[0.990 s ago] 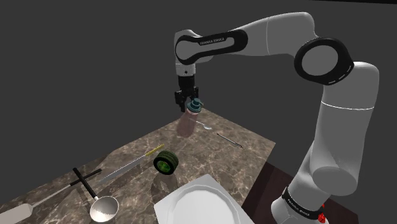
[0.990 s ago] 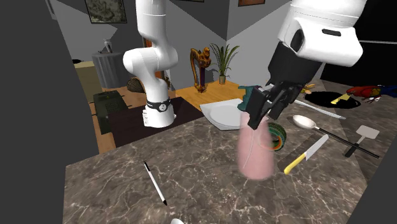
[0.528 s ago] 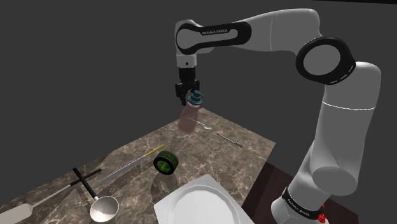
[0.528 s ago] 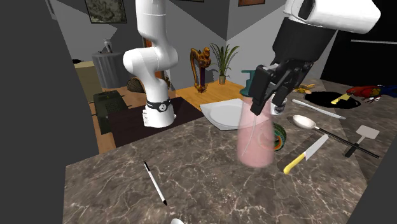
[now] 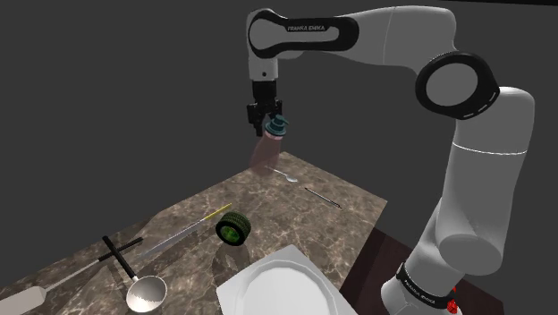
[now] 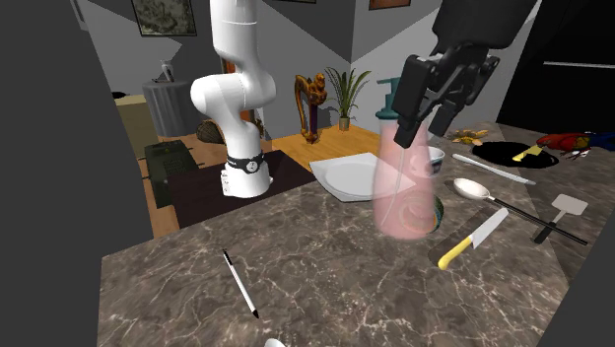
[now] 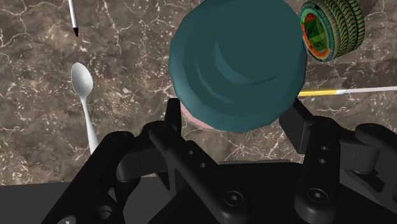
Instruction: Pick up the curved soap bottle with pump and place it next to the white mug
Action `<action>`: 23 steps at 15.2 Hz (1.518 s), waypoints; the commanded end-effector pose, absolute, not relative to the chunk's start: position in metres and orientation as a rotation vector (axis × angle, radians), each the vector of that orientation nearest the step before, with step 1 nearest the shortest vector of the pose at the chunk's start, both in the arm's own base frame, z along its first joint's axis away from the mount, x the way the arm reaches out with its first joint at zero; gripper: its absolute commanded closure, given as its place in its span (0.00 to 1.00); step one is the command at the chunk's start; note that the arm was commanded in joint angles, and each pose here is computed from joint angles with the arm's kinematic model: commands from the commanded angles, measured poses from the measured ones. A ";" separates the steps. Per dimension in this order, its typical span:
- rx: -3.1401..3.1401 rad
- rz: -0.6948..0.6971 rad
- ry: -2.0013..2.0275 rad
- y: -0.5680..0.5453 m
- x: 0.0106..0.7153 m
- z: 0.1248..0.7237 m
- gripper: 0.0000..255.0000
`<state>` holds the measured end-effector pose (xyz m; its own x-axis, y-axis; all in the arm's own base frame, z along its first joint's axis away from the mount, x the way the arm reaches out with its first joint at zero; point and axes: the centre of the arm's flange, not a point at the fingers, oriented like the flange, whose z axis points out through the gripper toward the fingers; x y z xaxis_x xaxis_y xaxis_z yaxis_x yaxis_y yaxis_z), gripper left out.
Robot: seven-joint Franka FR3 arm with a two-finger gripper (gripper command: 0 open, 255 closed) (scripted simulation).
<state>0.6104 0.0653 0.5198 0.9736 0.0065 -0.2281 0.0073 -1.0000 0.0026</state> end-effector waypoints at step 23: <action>3.117 -0.361 0.011 0.065 0.611 0.646 1.00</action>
<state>0.6114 0.0656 0.6412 0.9736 0.0065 -0.2281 0.0073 -1.0000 0.0026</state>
